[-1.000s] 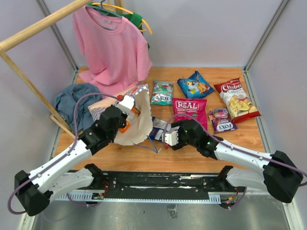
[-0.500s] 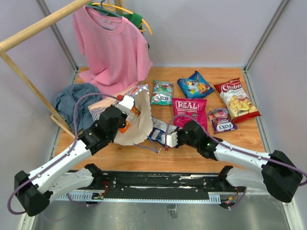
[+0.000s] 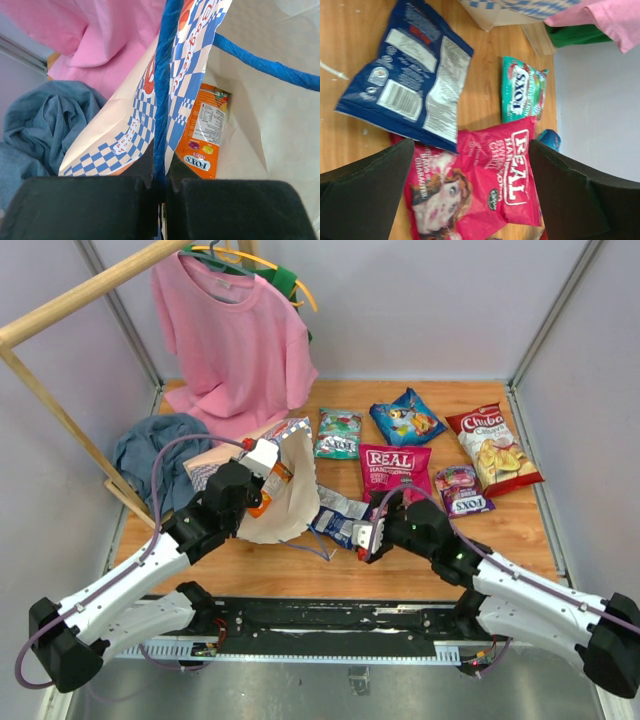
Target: Take the snacks out of the paper bag
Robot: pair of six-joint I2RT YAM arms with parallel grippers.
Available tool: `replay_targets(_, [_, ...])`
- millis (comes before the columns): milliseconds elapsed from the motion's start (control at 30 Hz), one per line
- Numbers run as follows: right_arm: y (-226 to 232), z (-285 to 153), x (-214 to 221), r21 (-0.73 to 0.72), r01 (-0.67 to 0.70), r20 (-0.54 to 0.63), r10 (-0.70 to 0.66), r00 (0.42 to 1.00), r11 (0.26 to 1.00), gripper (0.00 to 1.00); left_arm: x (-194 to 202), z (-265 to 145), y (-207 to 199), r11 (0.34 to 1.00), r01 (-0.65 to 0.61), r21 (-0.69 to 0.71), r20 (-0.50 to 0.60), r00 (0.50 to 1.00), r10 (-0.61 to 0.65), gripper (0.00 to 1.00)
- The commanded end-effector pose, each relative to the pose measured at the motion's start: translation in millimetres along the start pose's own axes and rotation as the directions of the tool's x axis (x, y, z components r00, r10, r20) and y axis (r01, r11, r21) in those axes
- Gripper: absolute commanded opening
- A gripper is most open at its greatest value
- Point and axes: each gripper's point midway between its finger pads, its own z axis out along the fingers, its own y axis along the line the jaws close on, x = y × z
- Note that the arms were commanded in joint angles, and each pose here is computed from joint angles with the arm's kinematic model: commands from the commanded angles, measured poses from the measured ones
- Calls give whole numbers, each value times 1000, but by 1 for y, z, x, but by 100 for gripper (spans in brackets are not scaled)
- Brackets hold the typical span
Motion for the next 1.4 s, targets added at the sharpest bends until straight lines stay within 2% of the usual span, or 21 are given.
replay_targets(0, [39,9,-4,-48,66,62,-63,996,997,99,-9,-2,6,999,32,-14,31,999,-32,1])
replay_targets(100, [53,18,5,-20,179,9,-179,984,984,99,-10,-3,7,999,34,-14,35,999,-34,1])
replay_targets(233, [64,25,16,-28,263,-72,-264,962,965,99,-10,-3,8,999,36,-18,35,999,-36,1])
replay_targets(500, [72,42,19,22,311,-105,-308,946,950,100,-9,-3,8,999,36,-21,33,999,-36,0])
replay_targets(700, [72,65,17,12,330,-112,-327,938,944,76,-10,-4,10,999,35,-30,33,999,-34,1])
replay_targets(800, [70,70,14,25,312,-109,-308,945,950,52,-10,-5,11,999,34,-33,34,999,-33,1])
replay_targets(833, [68,70,12,28,301,-109,-297,949,953,43,-10,-5,12,999,36,-34,37,999,-34,1])
replay_targets(900, [63,66,8,40,259,-107,-253,961,965,12,-11,-5,12,999,37,-35,39,999,-36,1])
replay_targets(933, [59,63,5,55,231,-96,-225,970,971,1,-10,-5,12,999,36,-34,39,999,-35,1])
replay_targets(1000, [53,53,-5,74,176,-65,-171,983,982,1,-11,-5,12,999,38,-34,40,999,-37,1])
replay_targets(1167, [48,21,-38,-82,-72,-24,70,997,994,1,-11,-6,13,999,40,-37,44,998,-39,1])
replay_targets(1233, [43,3,-55,-127,-176,2,178,984,976,1,-12,-6,13,998,41,-36,46,998,-40,1])
replay_targets(1367, [17,-34,-99,-162,-378,106,397,912,911,1,-13,-6,14,998,43,-36,50,998,-42,1])
